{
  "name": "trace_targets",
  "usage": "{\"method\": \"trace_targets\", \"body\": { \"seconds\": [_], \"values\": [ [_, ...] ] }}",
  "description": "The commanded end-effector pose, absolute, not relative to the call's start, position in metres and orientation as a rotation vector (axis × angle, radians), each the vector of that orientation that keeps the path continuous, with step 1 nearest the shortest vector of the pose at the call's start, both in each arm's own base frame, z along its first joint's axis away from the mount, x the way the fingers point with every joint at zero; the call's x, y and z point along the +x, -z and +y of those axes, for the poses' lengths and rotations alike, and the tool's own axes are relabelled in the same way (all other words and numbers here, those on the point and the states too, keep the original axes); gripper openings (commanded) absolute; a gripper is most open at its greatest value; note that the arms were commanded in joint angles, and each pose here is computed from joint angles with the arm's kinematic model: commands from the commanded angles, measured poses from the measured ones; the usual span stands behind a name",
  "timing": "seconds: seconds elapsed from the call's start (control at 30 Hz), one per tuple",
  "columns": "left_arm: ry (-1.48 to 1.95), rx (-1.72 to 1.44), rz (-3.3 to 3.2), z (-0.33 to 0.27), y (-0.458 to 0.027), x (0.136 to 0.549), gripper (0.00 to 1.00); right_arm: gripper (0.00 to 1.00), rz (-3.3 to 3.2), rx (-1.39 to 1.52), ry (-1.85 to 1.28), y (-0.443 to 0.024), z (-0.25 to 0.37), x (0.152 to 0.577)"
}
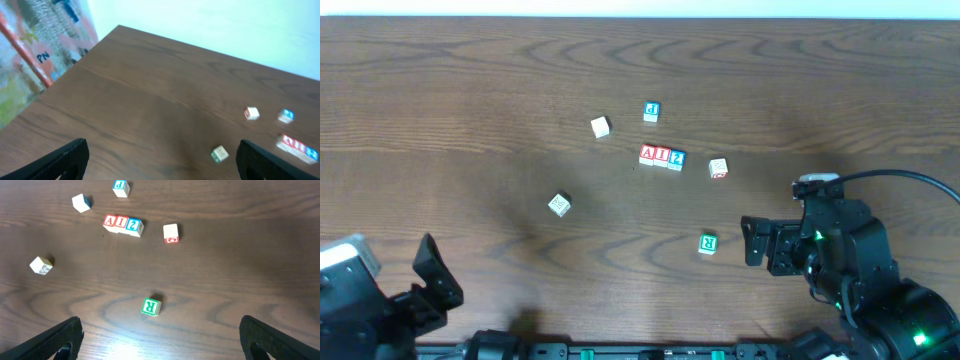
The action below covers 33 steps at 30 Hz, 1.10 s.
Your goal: Spell out Ai2
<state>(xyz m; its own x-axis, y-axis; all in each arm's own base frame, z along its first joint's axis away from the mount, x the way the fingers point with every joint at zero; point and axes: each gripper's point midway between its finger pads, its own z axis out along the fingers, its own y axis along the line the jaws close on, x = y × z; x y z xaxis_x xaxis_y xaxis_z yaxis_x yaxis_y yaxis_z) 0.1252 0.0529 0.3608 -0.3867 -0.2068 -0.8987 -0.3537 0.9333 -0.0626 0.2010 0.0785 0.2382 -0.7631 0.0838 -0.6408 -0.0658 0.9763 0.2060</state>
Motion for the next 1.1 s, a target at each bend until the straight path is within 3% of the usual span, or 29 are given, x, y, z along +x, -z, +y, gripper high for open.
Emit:
{"method": "trace_targets", "body": {
  "seconds": [0.0, 0.23, 0.63, 1.07],
  "values": [
    [-0.185, -0.419, 1.985, 0.055, -0.332, 0.121, 0.95, 0.99, 2.426, 0.016, -0.286, -0.238, 0.079, 0.2],
    [-0.106, -0.421, 1.916, 0.047, -0.279, 0.127, 0.95, 0.99, 2.426, 0.016, -0.286, -0.238, 0.079, 0.2],
    [-0.043, -0.404, 1.882, 0.039, -0.186, 0.179, 0.95, 0.99, 2.426, 0.016, -0.286, -0.238, 0.079, 0.2],
    [-0.059, -0.409, 1.971, 0.039, -0.126, 0.196, 0.95, 0.99, 2.426, 0.016, -0.286, -0.238, 0.079, 0.2]
  ]
}}
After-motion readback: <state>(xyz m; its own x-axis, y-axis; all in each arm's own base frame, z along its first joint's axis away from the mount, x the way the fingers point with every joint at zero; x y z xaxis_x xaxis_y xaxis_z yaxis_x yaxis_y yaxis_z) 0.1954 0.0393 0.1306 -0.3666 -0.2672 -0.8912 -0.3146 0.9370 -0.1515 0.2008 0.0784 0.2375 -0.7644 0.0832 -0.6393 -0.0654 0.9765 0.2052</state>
